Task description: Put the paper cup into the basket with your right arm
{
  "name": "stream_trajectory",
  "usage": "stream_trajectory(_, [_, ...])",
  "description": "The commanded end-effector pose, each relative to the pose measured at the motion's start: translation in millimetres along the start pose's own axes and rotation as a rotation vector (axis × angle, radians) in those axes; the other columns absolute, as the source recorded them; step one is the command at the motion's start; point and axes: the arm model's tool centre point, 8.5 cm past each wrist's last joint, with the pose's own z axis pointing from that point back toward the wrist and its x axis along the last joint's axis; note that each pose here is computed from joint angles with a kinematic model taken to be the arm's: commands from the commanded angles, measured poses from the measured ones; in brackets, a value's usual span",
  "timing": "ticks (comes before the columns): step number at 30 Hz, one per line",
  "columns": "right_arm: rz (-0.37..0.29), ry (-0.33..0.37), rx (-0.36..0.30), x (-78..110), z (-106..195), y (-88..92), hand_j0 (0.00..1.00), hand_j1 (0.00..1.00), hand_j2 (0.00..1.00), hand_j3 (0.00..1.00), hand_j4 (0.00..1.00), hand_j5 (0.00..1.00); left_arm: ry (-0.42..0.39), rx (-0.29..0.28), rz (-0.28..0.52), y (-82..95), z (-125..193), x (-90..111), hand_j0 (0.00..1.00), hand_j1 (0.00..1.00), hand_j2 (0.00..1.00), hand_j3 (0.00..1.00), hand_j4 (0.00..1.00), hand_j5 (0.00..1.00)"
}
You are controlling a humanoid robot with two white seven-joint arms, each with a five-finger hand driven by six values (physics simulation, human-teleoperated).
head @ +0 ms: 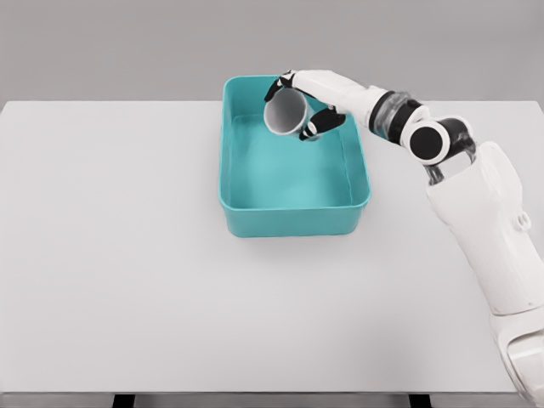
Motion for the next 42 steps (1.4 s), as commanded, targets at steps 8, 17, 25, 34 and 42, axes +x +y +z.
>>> stream_trajectory(8, [0.206, 0.128, 0.101, 19.5, -23, 32.7, 0.68, 0.68, 0.68, 0.68, 0.68, 0.68, -0.002, 0.000, 0.001, -0.1, 0, 1, 1.00, 1.00, 1.00, 1.00, 1.00, 1.00])
stream_trajectory(17, [0.179, 0.159, 0.087, 18.2, -22, 27.9, 1.00, 1.00, 1.00, 1.00, 1.00, 1.00, -0.001, 0.000, 0.000, -0.1, 0, 1, 1.00, 1.00, 1.00, 1.00, 1.00, 1.00])
stream_trajectory(25, [-0.422, -0.407, -0.256, -37.1, 118, -77.3, 1.00, 1.00, 1.00, 1.00, 1.00, 1.00, 0.000, 0.000, 0.000, 0.0, 0, 0, 1.00, 1.00, 1.00, 1.00, 1.00, 1.00])
stream_trajectory(34, [-0.469, -0.101, -0.345, -134.5, 241, -16.9, 1.00, 1.00, 1.00, 1.00, 1.00, 1.00, -0.001, 0.000, 0.000, -0.1, 0, 1, 1.00, 1.00, 1.00, 1.00, 1.00, 1.00])
stream_trajectory(42, [-0.465, -0.070, -0.315, -138.8, 237, 4.7, 1.00, 1.00, 1.00, 1.00, 1.00, 1.00, -0.001, 0.000, 0.000, -0.1, 0, 1, 1.00, 1.00, 1.00, 1.00, 1.00, 1.00])
